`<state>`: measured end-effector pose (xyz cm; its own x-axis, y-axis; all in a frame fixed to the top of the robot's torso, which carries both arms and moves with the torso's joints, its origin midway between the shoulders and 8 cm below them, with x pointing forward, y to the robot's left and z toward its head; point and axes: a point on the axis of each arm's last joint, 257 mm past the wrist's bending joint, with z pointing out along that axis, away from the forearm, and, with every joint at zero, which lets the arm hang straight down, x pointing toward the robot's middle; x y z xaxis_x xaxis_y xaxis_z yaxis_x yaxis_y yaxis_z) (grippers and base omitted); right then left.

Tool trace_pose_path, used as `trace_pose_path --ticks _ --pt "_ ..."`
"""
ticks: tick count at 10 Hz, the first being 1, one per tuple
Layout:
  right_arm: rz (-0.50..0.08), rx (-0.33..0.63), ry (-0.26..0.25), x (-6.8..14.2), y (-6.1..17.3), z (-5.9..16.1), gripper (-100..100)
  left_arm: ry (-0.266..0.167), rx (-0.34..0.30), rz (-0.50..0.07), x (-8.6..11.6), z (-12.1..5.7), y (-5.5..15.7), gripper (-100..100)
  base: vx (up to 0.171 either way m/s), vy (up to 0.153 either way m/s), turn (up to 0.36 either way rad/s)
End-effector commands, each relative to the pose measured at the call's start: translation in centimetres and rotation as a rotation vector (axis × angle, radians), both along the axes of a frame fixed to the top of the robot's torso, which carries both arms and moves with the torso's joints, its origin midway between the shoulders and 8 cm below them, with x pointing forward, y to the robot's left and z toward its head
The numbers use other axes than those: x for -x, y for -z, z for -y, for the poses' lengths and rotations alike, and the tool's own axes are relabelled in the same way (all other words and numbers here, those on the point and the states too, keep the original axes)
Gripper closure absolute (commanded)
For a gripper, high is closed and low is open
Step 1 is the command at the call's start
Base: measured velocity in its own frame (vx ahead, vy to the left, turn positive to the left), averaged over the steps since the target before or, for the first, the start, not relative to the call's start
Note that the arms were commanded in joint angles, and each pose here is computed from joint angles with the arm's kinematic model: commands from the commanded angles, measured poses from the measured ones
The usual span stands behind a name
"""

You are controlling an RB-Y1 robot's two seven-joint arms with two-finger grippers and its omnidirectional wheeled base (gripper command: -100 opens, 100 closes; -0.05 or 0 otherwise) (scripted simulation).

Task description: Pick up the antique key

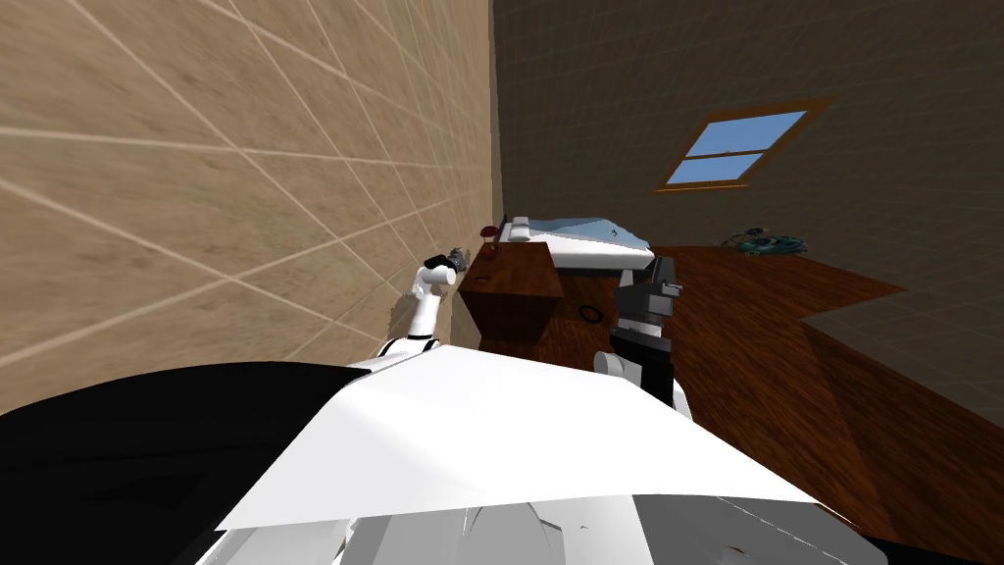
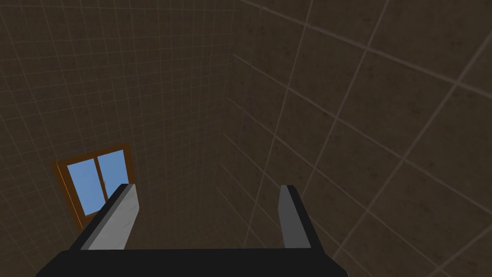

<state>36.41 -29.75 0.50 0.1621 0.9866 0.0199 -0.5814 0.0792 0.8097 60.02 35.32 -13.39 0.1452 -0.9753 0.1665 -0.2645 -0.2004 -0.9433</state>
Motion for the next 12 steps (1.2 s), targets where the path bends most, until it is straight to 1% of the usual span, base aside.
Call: trace_pose_path --ticks 1,2,3,4,5,6,7,8,9,10,11,12 --pt "0.000 0.000 0.000 0.0 0.0 0.0 0 -0.002 0.011 -0.061 0.1 0.1 1.7 -100 -0.002 0.018 -0.068" --pt "0.000 0.000 0.000 0.0 0.0 0.0 0 0.001 0.024 -0.102 -0.5 0.4 2.5 -100 0.000 0.022 -0.103" --pt "0.000 0.000 0.000 0.0 0.0 0.0 0 0.000 0.026 -0.131 -0.2 0.4 3.2 -100 -0.001 0.020 -0.063" --pt "0.000 0.000 0.000 0.0 0.0 0.0 0 -0.001 0.027 -0.138 -0.1 0.4 3.4 -100 0.000 0.009 0.003" --pt "0.000 0.000 0.000 0.0 0.0 0.0 0 0.003 0.038 -0.190 -0.4 0.7 4.5 -100 0.002 0.014 -0.117" --pt "0.000 0.000 0.000 0.0 0.0 0.0 0 0.002 0.040 -0.213 -0.2 0.7 5.1 -100 0.003 0.021 -0.074" --pt "0.000 0.000 0.000 0.0 0.0 0.0 0 0.007 0.048 -0.254 -0.5 1.1 5.9 -100 0.006 0.029 -0.107" --pt "0.000 0.000 0.000 0.0 0.0 0.0 0 0.005 0.051 -0.280 -0.2 1.1 6.5 -100 0.005 0.027 -0.058" --pt "0.000 0.000 0.000 0.0 0.0 0.0 0 0.005 0.051 -0.288 0.0 1.1 6.7 -100 0.003 0.012 0.006" --pt "0.000 0.000 0.000 0.0 0.0 0.0 0 0.009 0.059 -0.345 -0.1 1.5 7.9 -100 0.006 0.019 -0.096" --pt "0.000 0.000 0.000 0.0 0.0 0.0 0 0.008 0.060 -0.362 0.2 1.5 8.2 -100 0.007 0.025 -0.088" --pt "0.000 0.000 0.000 0.0 0.0 0.0 0 0.013 0.066 -0.412 0.2 1.9 9.2 -100 0.006 0.029 -0.123"
